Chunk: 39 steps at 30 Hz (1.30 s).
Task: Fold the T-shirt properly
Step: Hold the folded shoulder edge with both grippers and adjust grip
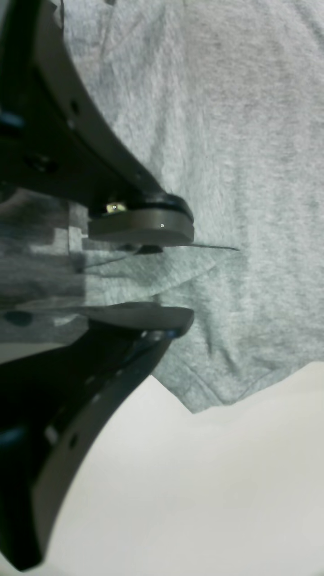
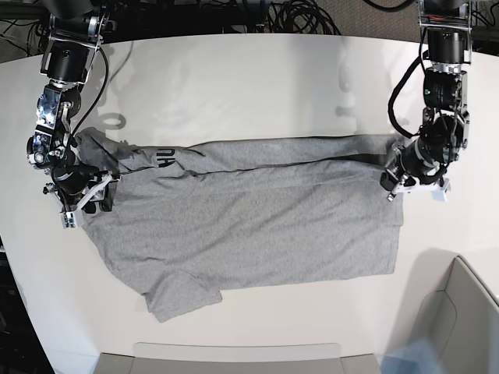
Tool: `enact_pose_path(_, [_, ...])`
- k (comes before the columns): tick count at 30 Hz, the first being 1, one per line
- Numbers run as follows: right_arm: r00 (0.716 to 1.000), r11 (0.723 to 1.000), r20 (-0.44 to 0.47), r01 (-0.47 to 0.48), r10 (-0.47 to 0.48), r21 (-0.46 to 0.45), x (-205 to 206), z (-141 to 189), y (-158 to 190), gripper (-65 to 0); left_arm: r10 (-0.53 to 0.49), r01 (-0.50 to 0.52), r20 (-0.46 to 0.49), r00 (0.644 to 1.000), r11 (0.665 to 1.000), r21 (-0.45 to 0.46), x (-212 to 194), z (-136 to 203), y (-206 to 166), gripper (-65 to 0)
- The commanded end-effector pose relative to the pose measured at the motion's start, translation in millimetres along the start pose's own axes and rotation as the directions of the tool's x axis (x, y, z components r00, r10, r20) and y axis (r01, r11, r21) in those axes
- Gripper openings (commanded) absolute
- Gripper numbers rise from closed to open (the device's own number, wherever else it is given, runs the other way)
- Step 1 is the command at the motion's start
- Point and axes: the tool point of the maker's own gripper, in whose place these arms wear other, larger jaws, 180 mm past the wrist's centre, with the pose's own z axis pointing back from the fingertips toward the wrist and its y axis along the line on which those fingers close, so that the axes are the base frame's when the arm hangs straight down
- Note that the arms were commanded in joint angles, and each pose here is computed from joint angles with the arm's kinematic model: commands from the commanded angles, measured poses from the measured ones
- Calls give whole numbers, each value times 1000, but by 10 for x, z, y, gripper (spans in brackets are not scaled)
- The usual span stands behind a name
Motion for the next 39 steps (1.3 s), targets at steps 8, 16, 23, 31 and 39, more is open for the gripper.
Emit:
enact_pose_path(8, [998,1000,59,-10,10,-4,200,42,-50,-414,2,-2,13,1000,1000,-30,59,15,-120,-266])
enact_pose_path(16, [999,1000,43,-4,4,1,99,48,-29,-414,14,-14,10,1000,999,-39,23,-4,-145,-273])
enact_pose_path(23, [999,1000,41,-5,5,1,90,49,-29,-414,16,-16,10,1000,999,-40,23,-5,-147,-273])
enact_pose_path(31, [999,1000,43,-9,10,-4,100,61,-60,-414,19,-18,-22,1000,1000,20,-149,23,149,-273])
enact_pose_path(39, [999,1000,45,-8,8,-3,104,61,-58,-414,38,-39,16,999,999,38,-5,120,282,-306])
